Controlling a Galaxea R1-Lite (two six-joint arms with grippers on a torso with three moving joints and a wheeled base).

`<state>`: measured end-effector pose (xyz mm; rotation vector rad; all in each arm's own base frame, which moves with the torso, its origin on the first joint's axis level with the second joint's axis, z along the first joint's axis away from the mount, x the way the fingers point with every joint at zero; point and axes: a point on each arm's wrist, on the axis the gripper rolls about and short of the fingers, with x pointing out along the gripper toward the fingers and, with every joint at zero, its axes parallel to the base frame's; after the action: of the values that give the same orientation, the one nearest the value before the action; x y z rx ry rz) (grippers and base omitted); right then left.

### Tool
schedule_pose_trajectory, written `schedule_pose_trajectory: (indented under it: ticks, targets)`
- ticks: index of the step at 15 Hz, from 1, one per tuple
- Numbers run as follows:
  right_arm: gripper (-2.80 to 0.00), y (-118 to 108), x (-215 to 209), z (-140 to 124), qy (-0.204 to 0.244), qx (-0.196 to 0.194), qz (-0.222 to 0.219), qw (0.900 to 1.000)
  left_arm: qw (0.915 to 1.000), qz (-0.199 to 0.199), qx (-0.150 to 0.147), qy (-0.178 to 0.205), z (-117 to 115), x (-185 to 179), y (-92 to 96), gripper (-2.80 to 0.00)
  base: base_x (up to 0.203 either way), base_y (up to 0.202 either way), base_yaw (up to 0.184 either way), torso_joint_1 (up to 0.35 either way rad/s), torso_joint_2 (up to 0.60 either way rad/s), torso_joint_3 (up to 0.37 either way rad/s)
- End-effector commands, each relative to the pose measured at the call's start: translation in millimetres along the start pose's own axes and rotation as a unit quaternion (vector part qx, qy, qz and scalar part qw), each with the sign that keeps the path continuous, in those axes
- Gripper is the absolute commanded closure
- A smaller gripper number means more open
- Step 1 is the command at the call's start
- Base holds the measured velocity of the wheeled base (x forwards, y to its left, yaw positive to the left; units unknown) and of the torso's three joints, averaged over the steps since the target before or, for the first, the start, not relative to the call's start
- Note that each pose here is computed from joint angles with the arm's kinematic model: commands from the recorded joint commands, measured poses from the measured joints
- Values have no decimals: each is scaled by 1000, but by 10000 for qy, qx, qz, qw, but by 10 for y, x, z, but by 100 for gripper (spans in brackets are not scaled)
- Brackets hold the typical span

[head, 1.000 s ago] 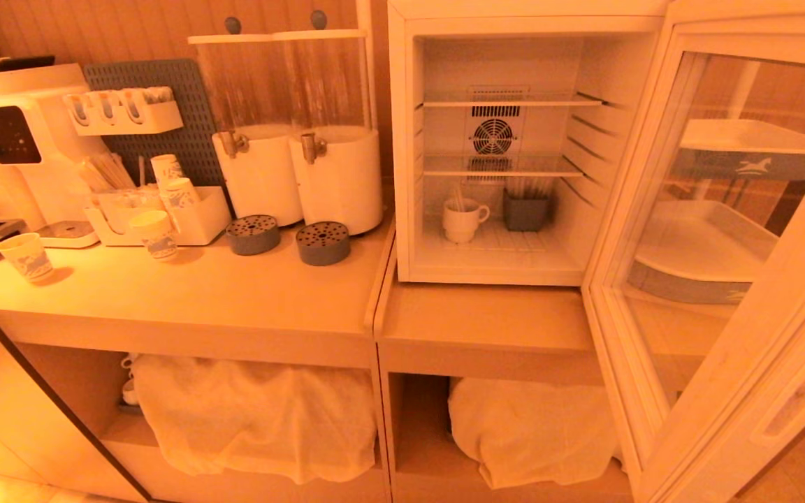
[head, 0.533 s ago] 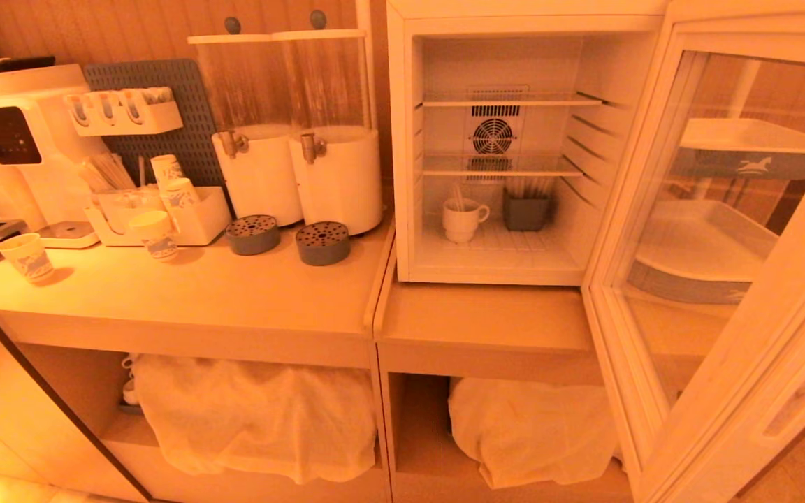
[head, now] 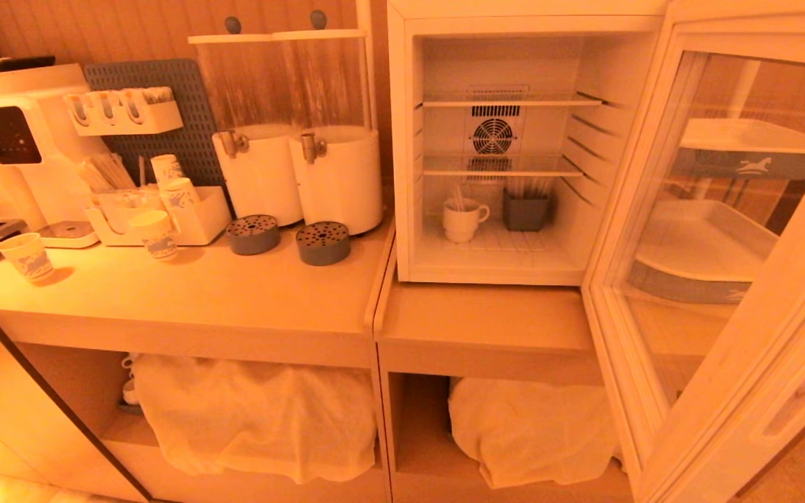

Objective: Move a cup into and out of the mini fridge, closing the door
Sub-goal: Close the freezer door

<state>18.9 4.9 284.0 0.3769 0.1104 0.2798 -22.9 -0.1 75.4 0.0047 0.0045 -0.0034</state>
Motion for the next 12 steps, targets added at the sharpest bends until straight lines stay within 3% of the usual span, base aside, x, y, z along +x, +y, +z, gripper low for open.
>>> schedule_pose_trajectory:
  ticks: [1, 3, 5, 9, 12]
  targets:
    - [0, 62, 307, -19, 371, 82, -362, 9986, 10000, 2, 0, 1, -1, 0, 0, 0, 0, 0, 0, 0, 0, 0]
    - [0, 73, 507, -74, 593, 105, -491, 9970, 10000, 2, 0, 1, -1, 0, 0, 0, 0, 0, 0, 0, 0, 0]
    - [0, 55, 625, -148, 856, -148, -223, 9960, 10000, 2, -16, 1, -1, 0, 0, 0, 0, 0, 0, 0, 0, 0]
    - [0, -140, 824, -150, 820, -433, 42, 9957, 10000, 2, -16, -38, 7, 0, 0, 0, 0, 0, 0, 0, 0, 0]
    - [0, -411, 1031, -139, 919, -497, 874, 9907, 10000, 2, -16, -38, 7, 0, 0, 0, 0, 0, 0, 0, 0, 0]
